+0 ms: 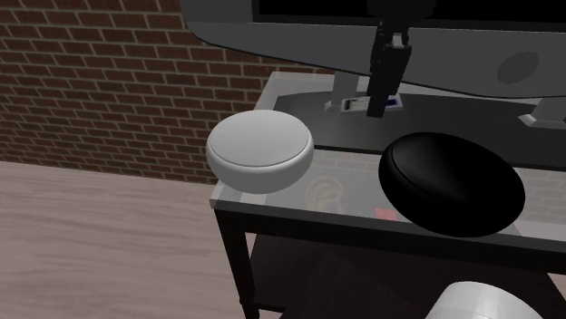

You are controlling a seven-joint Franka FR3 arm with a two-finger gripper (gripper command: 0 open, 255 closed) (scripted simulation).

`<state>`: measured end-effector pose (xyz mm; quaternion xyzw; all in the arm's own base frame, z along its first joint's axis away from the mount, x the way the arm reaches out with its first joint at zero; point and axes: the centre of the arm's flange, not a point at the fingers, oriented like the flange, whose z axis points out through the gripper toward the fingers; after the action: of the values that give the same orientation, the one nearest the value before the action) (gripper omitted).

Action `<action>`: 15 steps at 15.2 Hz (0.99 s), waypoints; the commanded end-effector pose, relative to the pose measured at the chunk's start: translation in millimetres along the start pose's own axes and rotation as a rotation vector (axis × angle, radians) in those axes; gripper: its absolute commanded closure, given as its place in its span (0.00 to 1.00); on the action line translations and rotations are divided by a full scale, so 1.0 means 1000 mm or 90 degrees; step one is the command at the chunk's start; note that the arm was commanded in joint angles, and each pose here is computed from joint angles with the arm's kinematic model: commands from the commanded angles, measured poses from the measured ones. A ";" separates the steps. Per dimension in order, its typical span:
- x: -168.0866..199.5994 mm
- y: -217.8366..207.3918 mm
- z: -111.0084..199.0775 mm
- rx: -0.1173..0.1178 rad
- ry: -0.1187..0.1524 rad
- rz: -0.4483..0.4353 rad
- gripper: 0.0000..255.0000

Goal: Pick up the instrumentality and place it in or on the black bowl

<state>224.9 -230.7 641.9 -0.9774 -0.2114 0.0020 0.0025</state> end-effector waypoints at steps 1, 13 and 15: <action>-0.020 -0.002 -0.003 0.000 0.000 0.000 1.00; -0.143 -0.018 0.005 0.000 0.000 0.000 1.00; -0.143 -0.018 0.016 0.000 0.000 0.000 1.00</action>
<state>87.3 -273.4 631.1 -0.9774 -0.2113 0.0019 0.0026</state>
